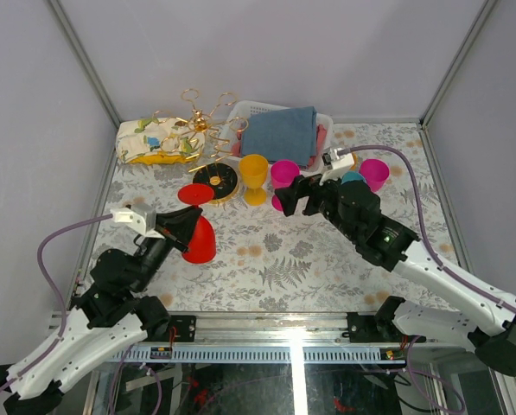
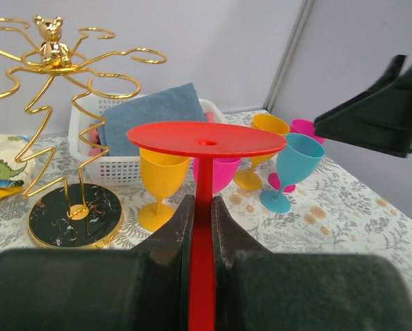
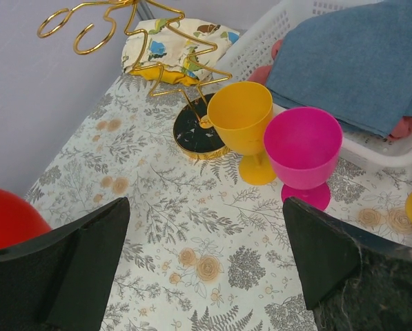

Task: Place the wine glass upside down on the wine glass rack
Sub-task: Turn the wine glass upside down at the wine rack.

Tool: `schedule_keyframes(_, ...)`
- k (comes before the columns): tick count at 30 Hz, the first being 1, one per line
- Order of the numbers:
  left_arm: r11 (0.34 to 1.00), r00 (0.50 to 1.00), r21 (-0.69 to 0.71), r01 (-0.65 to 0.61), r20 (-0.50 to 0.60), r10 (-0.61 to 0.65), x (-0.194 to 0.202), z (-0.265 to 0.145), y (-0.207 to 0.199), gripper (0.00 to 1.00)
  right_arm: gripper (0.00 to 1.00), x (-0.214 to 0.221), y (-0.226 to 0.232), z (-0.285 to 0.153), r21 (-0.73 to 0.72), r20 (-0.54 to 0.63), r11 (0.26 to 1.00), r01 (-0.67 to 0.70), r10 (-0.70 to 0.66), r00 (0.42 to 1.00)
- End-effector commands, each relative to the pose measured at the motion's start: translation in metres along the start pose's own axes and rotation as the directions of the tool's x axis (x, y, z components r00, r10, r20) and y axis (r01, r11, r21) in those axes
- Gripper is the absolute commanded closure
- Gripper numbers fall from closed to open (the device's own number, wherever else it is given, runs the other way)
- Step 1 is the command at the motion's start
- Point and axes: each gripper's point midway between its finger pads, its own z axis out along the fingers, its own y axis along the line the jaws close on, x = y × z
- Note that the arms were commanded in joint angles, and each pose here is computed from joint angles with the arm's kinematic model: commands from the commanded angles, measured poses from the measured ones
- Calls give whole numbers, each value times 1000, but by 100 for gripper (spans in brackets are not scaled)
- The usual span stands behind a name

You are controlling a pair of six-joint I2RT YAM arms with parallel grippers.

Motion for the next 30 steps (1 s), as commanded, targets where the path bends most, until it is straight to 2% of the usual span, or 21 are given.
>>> schedule_keyframes(1,997,985,-65,44,171,-32,-26,10,11,100,0,-16,-7,-12,29,37,999,15,-16,999)
schedule_keyframes(8,994,978,-72,-86,185,98,-27,37,6,100,0,-13,-13,-28,35,12,998,53,-53,999)
schedule_keyframes(16,984,968,-130,-121,204,146,-26,61,15,100,1,-16,-18,-48,26,-21,987,159,-159,987)
schedule_keyframes(25,990,970,-119,-78,219,103,-23,77,37,100,0,-17,-26,-67,20,-58,965,263,-262,963)
schedule_keyframes(30,998,973,-65,-1,231,16,-19,80,43,100,0,-10,-12,-73,-71,-89,966,249,-255,963)
